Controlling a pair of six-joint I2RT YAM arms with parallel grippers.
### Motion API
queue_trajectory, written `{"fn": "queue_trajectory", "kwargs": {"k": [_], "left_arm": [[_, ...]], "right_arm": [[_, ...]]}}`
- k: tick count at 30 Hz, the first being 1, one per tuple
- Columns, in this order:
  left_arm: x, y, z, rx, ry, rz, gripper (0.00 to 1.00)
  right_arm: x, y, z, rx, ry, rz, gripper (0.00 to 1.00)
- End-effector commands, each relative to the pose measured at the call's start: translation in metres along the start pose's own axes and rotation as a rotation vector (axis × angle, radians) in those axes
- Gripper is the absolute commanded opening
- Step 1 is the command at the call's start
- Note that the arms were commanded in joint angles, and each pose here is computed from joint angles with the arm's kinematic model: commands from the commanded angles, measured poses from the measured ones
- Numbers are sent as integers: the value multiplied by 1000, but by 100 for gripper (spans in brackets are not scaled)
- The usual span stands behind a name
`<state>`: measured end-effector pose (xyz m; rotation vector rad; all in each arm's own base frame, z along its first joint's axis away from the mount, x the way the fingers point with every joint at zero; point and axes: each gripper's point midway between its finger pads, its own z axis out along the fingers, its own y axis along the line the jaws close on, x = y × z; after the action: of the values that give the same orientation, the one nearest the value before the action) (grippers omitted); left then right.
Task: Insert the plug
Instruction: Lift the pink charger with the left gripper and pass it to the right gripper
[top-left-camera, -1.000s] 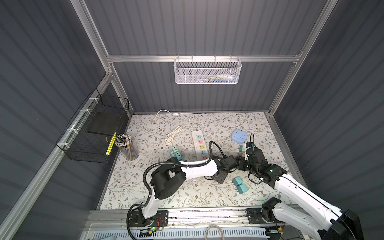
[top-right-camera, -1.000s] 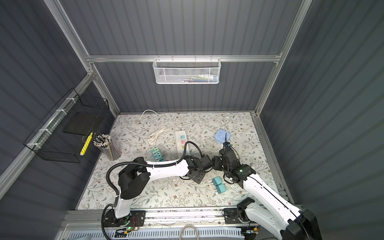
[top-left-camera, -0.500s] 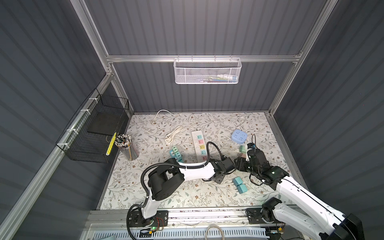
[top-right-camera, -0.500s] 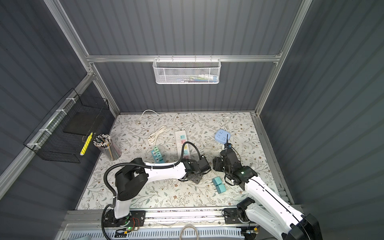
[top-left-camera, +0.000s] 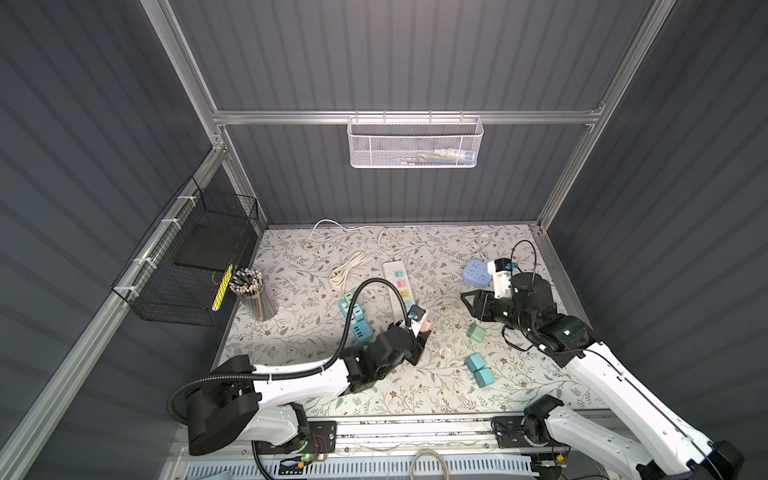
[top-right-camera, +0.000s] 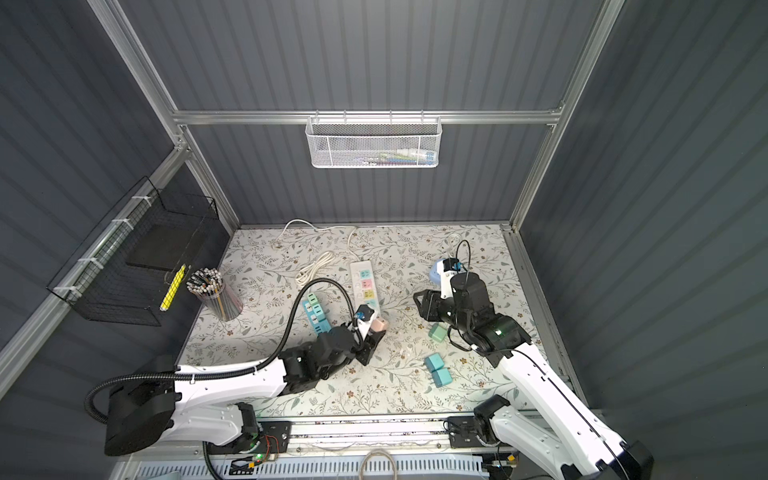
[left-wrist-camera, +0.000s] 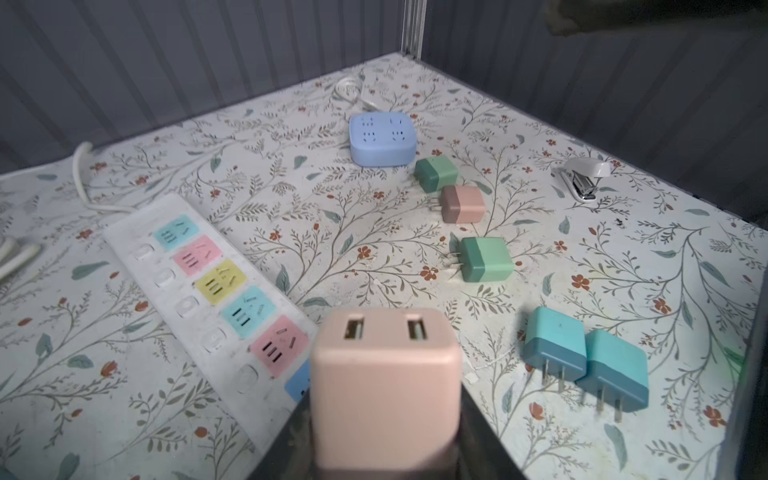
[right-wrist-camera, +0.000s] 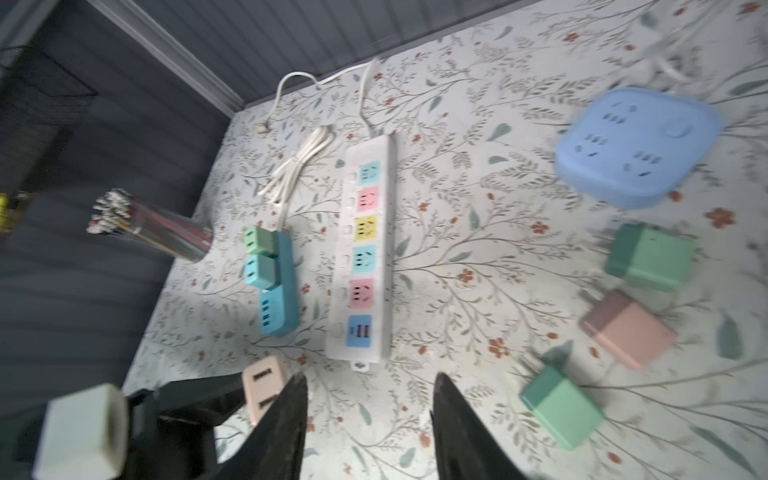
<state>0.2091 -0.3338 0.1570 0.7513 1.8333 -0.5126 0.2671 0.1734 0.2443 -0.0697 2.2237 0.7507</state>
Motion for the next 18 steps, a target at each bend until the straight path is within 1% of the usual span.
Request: {"fn": "queue_trajectory", "kwargs": {"k": [1,2,5,8,10,14,18], "left_arm": [[-53,11,-19,-63,-293,110,0],[-54,14,-21,-88,-295,138,0],[-57,19,-26,-118,-310,193,0],[-53,28,-31,-157,-304,200,0],[-49,27,-32,-145,-297,208,0],[-44,20,-31,-93,-263,209,0],[-42,21,-31,-101,-260,213,0]], "right_arm": [[0,43,3,-184,87,-81,49],[0,53,6,-210,107,-104,50],[6,73,14,-258,162,-167,60],[18,85,28,-263,208,-220,65],[23,87,36,-242,199,-255,63],[44,101,46,-303,271,-295,59],[52,104,54,-307,303,-314,55]]}}
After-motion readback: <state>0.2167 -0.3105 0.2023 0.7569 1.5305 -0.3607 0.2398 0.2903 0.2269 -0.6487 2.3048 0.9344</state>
